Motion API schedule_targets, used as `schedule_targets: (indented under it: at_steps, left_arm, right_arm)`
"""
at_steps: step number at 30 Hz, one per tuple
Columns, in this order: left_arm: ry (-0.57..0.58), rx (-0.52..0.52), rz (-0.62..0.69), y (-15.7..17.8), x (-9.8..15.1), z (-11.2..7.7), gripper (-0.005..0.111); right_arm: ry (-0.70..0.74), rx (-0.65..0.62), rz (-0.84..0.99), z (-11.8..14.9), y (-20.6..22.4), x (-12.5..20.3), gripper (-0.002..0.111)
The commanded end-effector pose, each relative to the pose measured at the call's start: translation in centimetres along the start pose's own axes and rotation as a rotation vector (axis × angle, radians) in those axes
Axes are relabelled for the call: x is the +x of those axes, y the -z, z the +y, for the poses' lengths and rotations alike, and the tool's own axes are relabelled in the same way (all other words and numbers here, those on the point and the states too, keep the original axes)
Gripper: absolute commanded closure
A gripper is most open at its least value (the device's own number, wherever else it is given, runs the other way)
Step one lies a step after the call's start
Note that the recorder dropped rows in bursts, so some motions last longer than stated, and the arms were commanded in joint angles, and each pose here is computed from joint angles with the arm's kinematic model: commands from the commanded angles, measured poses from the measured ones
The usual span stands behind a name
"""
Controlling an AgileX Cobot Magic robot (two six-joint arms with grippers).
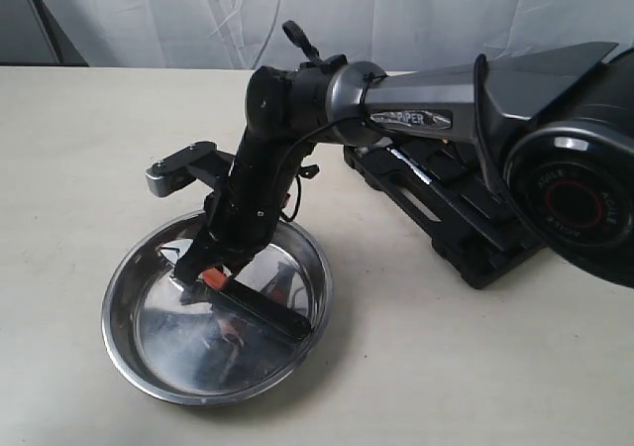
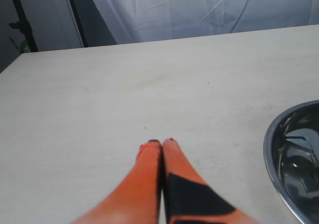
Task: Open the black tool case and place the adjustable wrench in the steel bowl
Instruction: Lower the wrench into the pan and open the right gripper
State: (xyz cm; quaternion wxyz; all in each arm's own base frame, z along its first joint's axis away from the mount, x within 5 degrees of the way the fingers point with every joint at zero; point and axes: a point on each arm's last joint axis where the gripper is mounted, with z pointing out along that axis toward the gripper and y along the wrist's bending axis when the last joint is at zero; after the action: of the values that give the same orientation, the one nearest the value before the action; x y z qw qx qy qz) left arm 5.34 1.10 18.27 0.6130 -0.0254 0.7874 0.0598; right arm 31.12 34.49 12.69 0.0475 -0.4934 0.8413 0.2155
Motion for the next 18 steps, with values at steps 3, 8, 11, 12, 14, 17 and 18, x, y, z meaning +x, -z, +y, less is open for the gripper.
schedule_targets:
  at_steps: [3, 8, 11, 12, 14, 17, 18]
  left_arm:
    - [-0.001, -0.004, -0.011, 0.0, -0.1, 0.0, 0.107]
    - [-0.001, -0.004, -0.011, 0.0, -0.1, 0.0, 0.107]
    - [-0.001, -0.004, -0.011, 0.0, -0.1, 0.0, 0.107]
    - [-0.001, -0.004, -0.011, 0.0, -0.1, 0.0, 0.107]
    - [-0.001, -0.004, -0.011, 0.0, -0.1, 0.0, 0.107]
    - [-0.001, -0.004, -0.011, 0.0, -0.1, 0.0, 0.107]
    - [-0.001, -0.004, -0.011, 0.0, -0.1, 0.0, 0.107]
  right_arm:
    - [0.006, -0.001, 0.007, 0.0, 0.5, 0.0, 0.099]
    - [0.001, -0.005, 0.002, 0.1, 0.6, -0.1, 0.060]
    - [-0.006, -0.015, 0.009, 0.5, 1.4, -0.1, 0.069]
    - [-0.001, -0.019, 0.009, 0.8, 1.9, -0.1, 0.077]
    - [0.013, -0.024, 0.000, 1.4, 3.3, -0.3, 0.098]
    - [0.042, -0.024, -0.036, 2.8, 6.3, -0.6, 0.108]
    - [0.055, -0.021, -0.055, 3.3, 7.7, -0.7, 0.109]
